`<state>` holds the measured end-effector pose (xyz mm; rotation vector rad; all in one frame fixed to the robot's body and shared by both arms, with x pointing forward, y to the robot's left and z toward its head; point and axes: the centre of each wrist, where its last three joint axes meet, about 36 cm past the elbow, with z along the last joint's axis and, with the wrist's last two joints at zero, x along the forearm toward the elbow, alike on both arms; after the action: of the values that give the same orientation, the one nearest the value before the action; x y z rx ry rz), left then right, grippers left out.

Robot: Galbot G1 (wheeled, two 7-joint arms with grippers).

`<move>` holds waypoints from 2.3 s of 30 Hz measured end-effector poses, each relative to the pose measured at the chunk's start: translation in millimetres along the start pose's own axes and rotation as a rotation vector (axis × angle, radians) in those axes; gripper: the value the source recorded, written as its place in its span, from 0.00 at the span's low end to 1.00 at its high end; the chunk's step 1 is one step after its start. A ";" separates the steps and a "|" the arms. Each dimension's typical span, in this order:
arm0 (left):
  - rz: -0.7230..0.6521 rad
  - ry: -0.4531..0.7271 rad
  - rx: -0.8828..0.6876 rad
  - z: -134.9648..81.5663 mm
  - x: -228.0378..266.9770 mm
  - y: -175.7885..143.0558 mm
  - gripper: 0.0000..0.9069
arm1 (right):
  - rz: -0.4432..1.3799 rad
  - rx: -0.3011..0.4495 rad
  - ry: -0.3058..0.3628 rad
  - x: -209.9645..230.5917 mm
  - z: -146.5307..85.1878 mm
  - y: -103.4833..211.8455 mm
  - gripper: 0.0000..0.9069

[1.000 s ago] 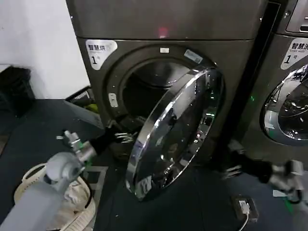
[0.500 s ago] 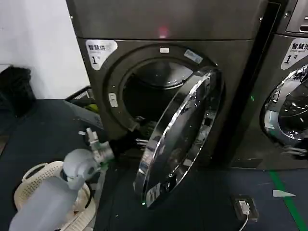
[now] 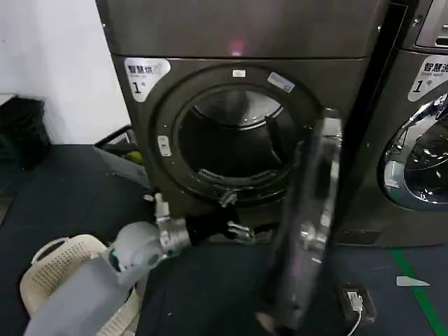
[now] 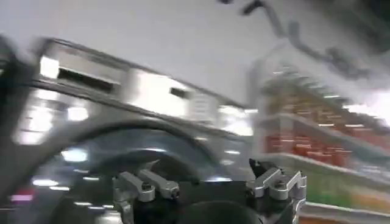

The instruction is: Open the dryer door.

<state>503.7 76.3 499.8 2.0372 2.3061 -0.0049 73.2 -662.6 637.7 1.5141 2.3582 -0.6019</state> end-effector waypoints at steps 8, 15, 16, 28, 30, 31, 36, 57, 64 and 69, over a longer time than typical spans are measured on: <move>0.005 0.007 -0.079 -4.2 -36.1 21.8 1.00 | 0.046 0.020 -0.005 6.5 -10.5 -20.5 1.00; 0.023 0.005 -0.135 -5.9 -70.3 29.0 1.00 | 0.057 0.035 -0.013 10.7 -18.1 -30.6 1.00; 0.021 0.006 -0.140 -4.7 -74.6 30.3 1.00 | 0.059 0.030 -0.015 11.2 -19.0 -32.3 1.00; -0.019 0.003 -0.156 5.4 -116.7 39.2 1.00 | 0.083 0.046 -0.031 8.8 -27.2 -45.3 1.00; -0.023 0.002 -0.150 6.9 -122.2 39.7 1.00 | 0.087 0.062 -0.028 9.0 -27.9 -46.7 1.00; -0.025 0.001 -0.152 6.6 -125.3 40.3 1.00 | 0.093 0.074 -0.025 9.2 -27.6 -48.0 1.00; -0.032 -0.001 -0.160 7.0 -139.1 41.2 1.00 | 0.114 0.097 -0.008 9.1 -27.6 -54.8 1.00; -0.083 0.012 -0.187 4.7 -173.2 52.6 1.00 | 0.118 0.112 -0.031 11.0 -38.5 -60.9 1.00; -0.111 0.030 -0.189 8.7 -176.0 58.1 1.00 | 0.120 0.119 -0.033 11.7 -41.0 -62.4 1.00; -0.118 0.034 -0.190 9.7 -176.2 61.0 1.00 | 0.121 0.122 -0.036 11.1 -42.8 -63.4 1.00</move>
<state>586.1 -91.2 501.5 1.8235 2.3420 0.2355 10.6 -656.2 682.7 1.6691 2.2197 -0.7484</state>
